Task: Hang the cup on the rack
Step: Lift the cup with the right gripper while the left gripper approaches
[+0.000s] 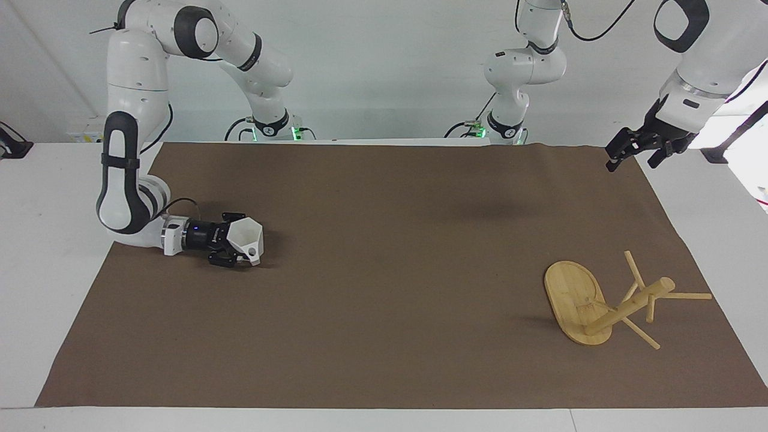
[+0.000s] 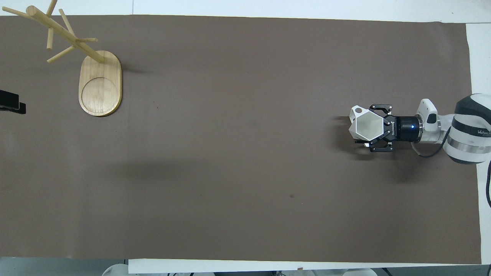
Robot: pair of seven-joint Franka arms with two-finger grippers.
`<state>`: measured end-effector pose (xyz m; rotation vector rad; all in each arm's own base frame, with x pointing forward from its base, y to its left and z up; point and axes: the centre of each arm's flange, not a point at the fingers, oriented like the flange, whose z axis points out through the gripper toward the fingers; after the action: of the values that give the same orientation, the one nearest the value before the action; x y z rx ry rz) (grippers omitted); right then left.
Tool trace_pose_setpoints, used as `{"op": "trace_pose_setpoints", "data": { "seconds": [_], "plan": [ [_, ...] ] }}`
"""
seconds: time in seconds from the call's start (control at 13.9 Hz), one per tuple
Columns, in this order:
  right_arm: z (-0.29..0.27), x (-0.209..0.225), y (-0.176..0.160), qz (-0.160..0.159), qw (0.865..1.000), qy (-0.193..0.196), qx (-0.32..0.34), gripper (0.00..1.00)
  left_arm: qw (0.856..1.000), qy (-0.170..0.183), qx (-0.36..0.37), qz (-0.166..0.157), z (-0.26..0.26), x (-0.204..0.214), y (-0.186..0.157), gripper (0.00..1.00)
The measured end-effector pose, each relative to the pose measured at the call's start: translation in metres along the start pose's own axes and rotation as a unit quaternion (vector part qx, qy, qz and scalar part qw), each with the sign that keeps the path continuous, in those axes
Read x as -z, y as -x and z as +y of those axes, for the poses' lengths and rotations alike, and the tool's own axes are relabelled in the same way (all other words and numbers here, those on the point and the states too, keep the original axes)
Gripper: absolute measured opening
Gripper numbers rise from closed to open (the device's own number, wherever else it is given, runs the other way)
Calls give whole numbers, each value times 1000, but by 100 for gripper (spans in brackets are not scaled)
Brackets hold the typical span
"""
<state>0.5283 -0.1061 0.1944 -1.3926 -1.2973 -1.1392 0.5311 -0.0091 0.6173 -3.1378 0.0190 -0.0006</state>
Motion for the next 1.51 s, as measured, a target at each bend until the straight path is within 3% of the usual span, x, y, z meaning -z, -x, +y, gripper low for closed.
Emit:
{"op": "trace_pose_setpoints", "data": {
  "seconds": [0.36,0.5,0.72,1.08,1.29,1.51],
  "plan": [
    [9,-34,-13,6,1000,-22,5,81,1000,0,0,5,1,1,-1,100],
    [28,-82,-39,21,1000,-16,5,81,1000,1,11,8,1,1,-2,100],
    [54,-187,-88,27,999,16,-9,81,999,4,47,21,14,4,-4,100],
    [48,-350,-158,6,995,78,-60,81,990,22,130,46,135,-2,-1,100],
    [30,-404,-183,8,991,112,-74,81,979,20,199,30,196,-24,5,100],
    [8,-436,-187,6,994,99,-41,81,967,21,252,22,242,-40,10,100]
  ]
}}
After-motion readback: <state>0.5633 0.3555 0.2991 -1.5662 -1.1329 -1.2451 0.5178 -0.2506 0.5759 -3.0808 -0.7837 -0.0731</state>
